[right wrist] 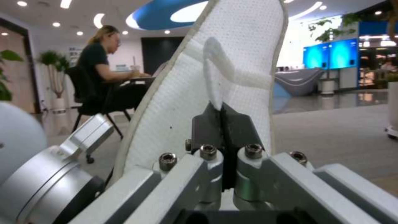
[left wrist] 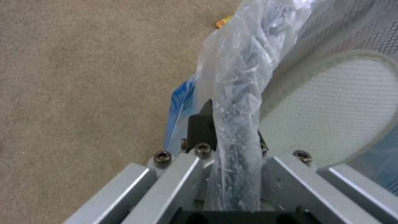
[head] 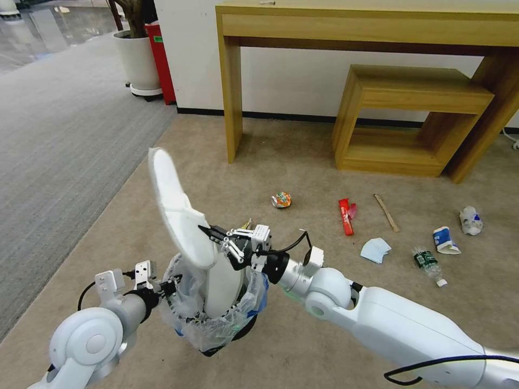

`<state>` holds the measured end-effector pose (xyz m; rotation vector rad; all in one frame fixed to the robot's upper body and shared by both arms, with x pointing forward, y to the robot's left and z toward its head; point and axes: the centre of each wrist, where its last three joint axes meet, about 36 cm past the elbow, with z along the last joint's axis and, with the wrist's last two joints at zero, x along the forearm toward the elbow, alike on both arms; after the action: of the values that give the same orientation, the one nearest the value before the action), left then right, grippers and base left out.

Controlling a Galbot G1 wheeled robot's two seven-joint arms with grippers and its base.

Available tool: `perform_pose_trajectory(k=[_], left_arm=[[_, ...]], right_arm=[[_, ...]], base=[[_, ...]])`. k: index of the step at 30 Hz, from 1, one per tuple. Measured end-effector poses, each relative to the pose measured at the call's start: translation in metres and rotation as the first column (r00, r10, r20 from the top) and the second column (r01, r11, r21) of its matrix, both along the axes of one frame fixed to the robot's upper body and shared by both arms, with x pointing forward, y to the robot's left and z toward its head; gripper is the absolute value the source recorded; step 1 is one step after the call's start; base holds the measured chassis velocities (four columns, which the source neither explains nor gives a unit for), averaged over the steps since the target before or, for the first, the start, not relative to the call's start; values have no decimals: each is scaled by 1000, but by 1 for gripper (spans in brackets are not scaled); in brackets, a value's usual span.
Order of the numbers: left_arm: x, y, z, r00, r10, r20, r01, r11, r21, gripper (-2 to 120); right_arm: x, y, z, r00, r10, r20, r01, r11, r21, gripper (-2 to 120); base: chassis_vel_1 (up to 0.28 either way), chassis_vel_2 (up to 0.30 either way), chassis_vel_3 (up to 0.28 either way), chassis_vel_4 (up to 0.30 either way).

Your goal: Pick up the trash bin and place the garbage on the floor into it.

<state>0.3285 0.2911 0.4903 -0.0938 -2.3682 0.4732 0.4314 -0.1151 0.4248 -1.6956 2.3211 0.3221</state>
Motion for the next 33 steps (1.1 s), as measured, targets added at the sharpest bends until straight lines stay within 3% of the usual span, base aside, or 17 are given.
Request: perform_pose_trajectory(k=[33], left_arm=[[-5, -3, 15, 1000, -11, 26, 12, 1000, -17, 1]], right_arm=[[1, -3, -43, 999, 37, 39, -35, 998, -55, 0]], base=[[0, 0, 0, 0]])
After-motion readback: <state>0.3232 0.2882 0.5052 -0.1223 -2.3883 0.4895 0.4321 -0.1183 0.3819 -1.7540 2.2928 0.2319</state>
